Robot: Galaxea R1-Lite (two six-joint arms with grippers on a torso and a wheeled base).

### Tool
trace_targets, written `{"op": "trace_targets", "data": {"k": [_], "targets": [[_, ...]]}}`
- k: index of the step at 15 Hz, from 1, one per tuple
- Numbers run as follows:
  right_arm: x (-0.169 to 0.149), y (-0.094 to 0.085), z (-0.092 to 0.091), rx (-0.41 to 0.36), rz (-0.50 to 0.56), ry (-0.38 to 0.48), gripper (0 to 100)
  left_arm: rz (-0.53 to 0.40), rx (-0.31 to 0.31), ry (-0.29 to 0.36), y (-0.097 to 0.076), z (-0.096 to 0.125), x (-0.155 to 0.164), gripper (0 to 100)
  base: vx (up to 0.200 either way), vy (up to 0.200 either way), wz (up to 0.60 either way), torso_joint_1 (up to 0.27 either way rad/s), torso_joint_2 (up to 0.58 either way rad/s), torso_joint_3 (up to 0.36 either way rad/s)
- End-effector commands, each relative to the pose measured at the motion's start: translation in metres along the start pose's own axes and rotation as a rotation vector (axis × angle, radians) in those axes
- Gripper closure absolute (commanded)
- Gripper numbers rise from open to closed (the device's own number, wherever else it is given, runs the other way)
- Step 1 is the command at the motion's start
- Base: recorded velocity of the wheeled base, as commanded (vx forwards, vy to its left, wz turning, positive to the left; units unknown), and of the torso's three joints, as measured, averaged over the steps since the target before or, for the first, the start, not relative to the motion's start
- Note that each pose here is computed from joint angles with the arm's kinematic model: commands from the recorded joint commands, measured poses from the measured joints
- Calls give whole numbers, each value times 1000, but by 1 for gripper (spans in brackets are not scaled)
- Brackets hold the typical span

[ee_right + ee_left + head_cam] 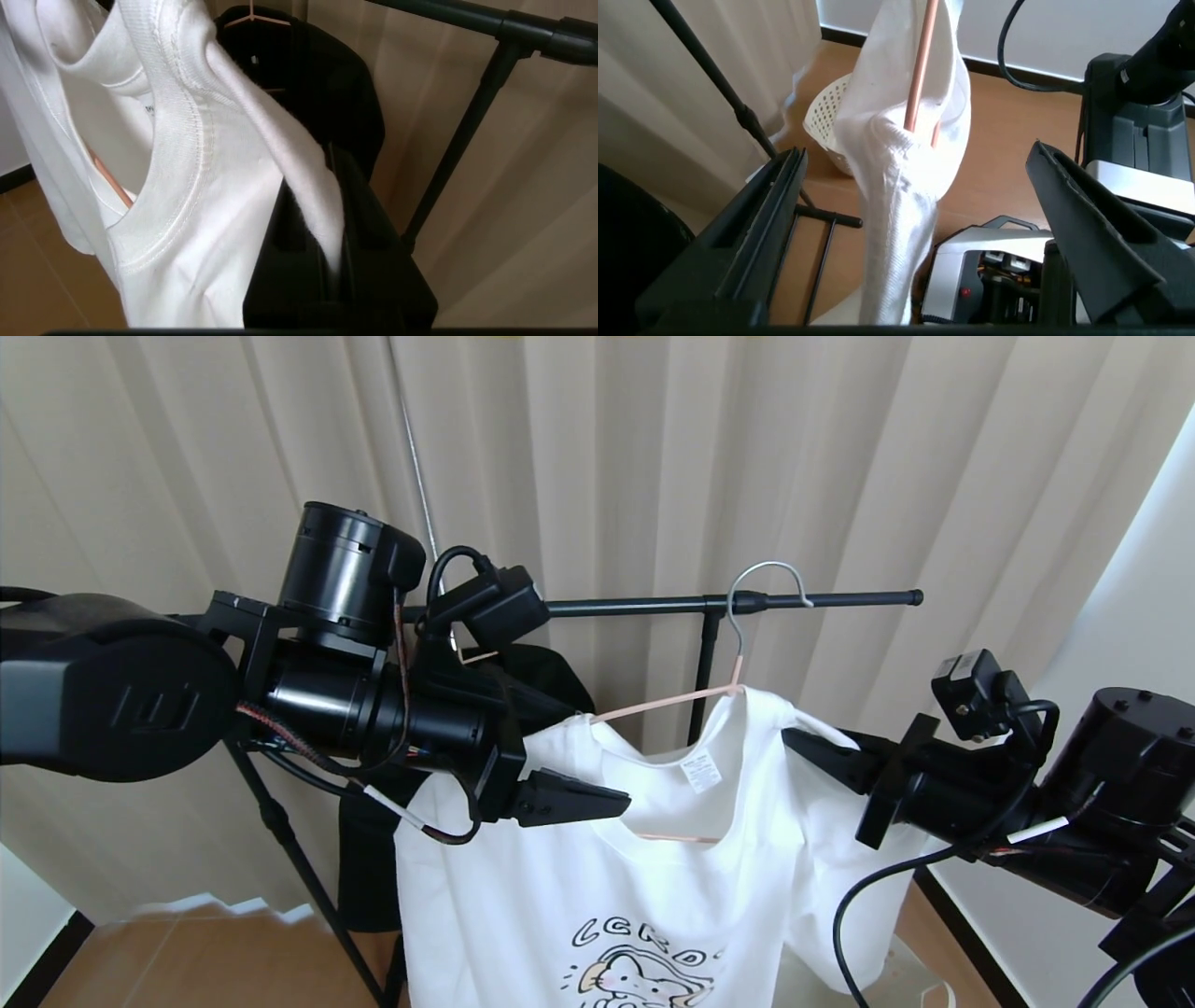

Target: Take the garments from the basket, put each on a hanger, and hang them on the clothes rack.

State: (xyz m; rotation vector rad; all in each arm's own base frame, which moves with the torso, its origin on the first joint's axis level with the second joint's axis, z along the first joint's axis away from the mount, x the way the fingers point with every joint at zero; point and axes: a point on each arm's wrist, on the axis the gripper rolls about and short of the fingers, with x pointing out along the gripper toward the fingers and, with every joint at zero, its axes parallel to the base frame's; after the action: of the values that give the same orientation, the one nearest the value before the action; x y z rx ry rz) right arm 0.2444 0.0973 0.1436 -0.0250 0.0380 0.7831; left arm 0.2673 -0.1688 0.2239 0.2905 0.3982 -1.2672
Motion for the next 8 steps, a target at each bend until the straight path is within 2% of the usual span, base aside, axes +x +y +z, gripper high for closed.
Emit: {"op": "trace_targets", "data": {"k": [1, 8], "targets": [[0, 0, 0, -1, 1, -2, 100, 0, -2, 3, -1, -1, 0, 100, 0, 0, 0, 0, 0, 0], [-1, 1, 0, -1, 1, -2, 100, 6, 2, -4, -2, 1, -4, 100, 0, 0, 0, 0, 0, 0]]}}
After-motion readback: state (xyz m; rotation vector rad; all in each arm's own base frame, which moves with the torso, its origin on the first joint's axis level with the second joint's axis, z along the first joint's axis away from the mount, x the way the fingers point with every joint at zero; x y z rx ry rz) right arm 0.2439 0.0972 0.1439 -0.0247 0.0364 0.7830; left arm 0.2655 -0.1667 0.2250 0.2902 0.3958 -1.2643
